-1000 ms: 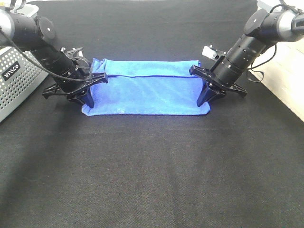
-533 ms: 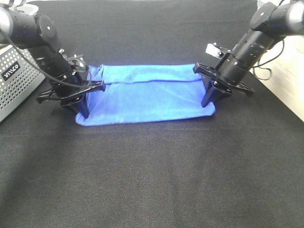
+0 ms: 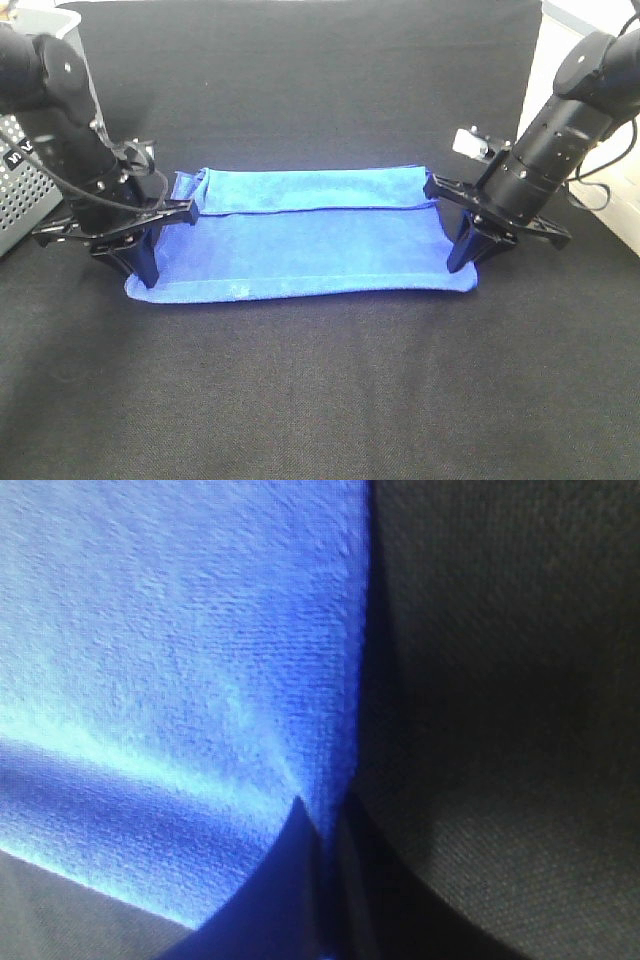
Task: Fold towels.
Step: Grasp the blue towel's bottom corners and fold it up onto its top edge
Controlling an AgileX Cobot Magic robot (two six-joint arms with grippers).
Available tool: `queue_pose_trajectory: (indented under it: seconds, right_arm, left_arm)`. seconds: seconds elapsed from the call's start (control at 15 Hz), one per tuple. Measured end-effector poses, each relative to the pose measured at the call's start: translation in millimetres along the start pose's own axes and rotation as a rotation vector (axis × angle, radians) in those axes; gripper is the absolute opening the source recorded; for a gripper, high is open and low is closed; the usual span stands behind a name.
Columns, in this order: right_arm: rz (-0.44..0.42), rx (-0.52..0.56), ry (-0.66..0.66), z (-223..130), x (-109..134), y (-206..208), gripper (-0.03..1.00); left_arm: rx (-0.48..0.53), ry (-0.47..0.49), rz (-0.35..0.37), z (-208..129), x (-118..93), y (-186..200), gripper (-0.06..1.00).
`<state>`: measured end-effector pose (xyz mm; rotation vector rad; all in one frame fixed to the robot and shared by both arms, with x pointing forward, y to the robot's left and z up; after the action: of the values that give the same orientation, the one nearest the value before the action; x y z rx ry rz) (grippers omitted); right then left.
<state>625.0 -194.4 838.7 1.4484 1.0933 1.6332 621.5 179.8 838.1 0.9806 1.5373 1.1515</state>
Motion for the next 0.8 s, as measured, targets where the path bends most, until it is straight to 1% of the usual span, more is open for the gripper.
queue_pose_trajectory:
  seconds: [0.07,0.13,0.2,0.33,0.53,0.67,0.8]
  right_arm:
    - [-0.002,-0.022,0.016,5.5,1.5,3.9,0.00]
    - [-0.002,-0.022,0.016,5.5,1.5,3.9,0.00]
    - [-0.006,-0.049,0.024,12.1,2.3,7.3,0.00]
    - [-0.012,-0.112,0.048,32.6,5.3,16.7,0.00]
    - [-0.011,-0.173,0.053,66.2,5.0,18.0,0.00]
    - [-0.008,-0.210,0.065,89.6,5.8,20.6,0.00]
    - [-0.029,-0.233,0.077,107.9,1.2,17.9,0.00]
  left_arm:
    - [-0.037,0.002,-0.011,5.3,-2.4,2.9,0.01]
    - [-0.037,0.002,-0.011,5.3,-2.4,2.9,0.01]
    - [-0.069,0.006,-0.019,11.2,-5.1,6.7,0.01]
    - [-0.162,0.024,-0.038,29.4,-12.4,20.6,0.01]
    - [-0.259,0.035,-0.066,59.8,-19.0,37.0,0.01]
    - [-0.301,0.023,-0.084,79.9,-27.8,39.2,0.01]
    - [-0.337,0.012,-0.099,99.1,-35.5,36.9,0.01]
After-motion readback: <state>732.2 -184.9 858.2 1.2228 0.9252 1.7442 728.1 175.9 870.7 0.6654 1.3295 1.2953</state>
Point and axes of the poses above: a point on each arm's last joint axis where the gripper is mounted, y pointing back along that axis away from the gripper, x along the wrist's bending axis when the last joint is at zero, z = x × y, the point moved 5 cm from there along -y, pointing out along that axis toward the gripper, and after that the axes turned 12 degrees about y, right-handed, at the moved point
